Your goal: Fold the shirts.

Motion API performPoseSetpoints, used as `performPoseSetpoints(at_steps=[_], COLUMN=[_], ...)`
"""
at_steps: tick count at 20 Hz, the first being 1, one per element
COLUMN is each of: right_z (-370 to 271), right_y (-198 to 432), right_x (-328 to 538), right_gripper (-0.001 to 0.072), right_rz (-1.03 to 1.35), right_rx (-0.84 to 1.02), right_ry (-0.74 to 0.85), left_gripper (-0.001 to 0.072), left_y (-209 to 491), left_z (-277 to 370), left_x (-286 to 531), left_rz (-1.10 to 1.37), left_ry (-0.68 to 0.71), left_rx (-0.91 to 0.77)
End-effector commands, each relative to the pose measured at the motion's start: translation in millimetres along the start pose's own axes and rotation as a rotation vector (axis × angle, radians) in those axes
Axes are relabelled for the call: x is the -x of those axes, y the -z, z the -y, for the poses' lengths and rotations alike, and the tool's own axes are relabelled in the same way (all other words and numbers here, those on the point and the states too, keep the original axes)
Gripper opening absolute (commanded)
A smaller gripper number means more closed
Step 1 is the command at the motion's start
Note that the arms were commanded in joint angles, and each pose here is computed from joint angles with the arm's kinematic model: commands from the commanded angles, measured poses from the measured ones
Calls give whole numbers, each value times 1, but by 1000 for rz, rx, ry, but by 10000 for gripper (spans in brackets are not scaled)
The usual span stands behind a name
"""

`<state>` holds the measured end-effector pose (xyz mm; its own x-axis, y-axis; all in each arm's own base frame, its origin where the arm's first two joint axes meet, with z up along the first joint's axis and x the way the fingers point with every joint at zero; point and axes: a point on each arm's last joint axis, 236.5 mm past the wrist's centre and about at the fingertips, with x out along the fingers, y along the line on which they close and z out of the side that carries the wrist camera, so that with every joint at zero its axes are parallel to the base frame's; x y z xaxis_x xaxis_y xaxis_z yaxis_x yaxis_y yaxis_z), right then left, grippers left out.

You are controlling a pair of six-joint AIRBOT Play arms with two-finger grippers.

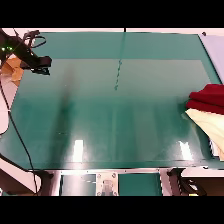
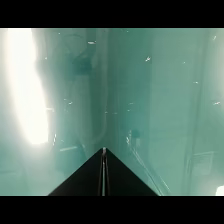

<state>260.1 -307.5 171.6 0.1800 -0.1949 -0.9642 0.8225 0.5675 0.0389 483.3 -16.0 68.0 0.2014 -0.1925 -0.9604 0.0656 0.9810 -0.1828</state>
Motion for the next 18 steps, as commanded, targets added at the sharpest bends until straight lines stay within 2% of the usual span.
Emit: performPoseSetpoints(at_steps=[1,3,10,11,12,13,16,17,18], right_z=[39,44,111,116,119,119,93,72,42], right_y=[9,28,144,152,158,161,144,134,120], right_x=[10,-2,-80,-89,-95,-99,-101,-102,-102], right_gripper=[18,18,21,115,475,660,659,615,413], right_rz=[4,-58,-451,-472,-493,-509,-482,-452,-406], right_rx=[-81,-105,-278,-284,-287,-288,-259,-243,-211], right_ry=[135,153,380,382,385,384,308,254,178], left_gripper=[25,26,26,26,26,26,25,25,25], left_y=[-1,-1,-1,-1,-2,-3,-2,-1,1], left_z=[4,6,18,18,20,22,33,35,37], left_x=[0,0,1,1,1,1,3,6,12], left_rz=[7,5,4,7,11,13,14,12,17], left_ry=[17,26,77,78,86,94,138,144,143], left_rx=[-8,-8,-37,-37,-38,-38,-43,-44,-51])
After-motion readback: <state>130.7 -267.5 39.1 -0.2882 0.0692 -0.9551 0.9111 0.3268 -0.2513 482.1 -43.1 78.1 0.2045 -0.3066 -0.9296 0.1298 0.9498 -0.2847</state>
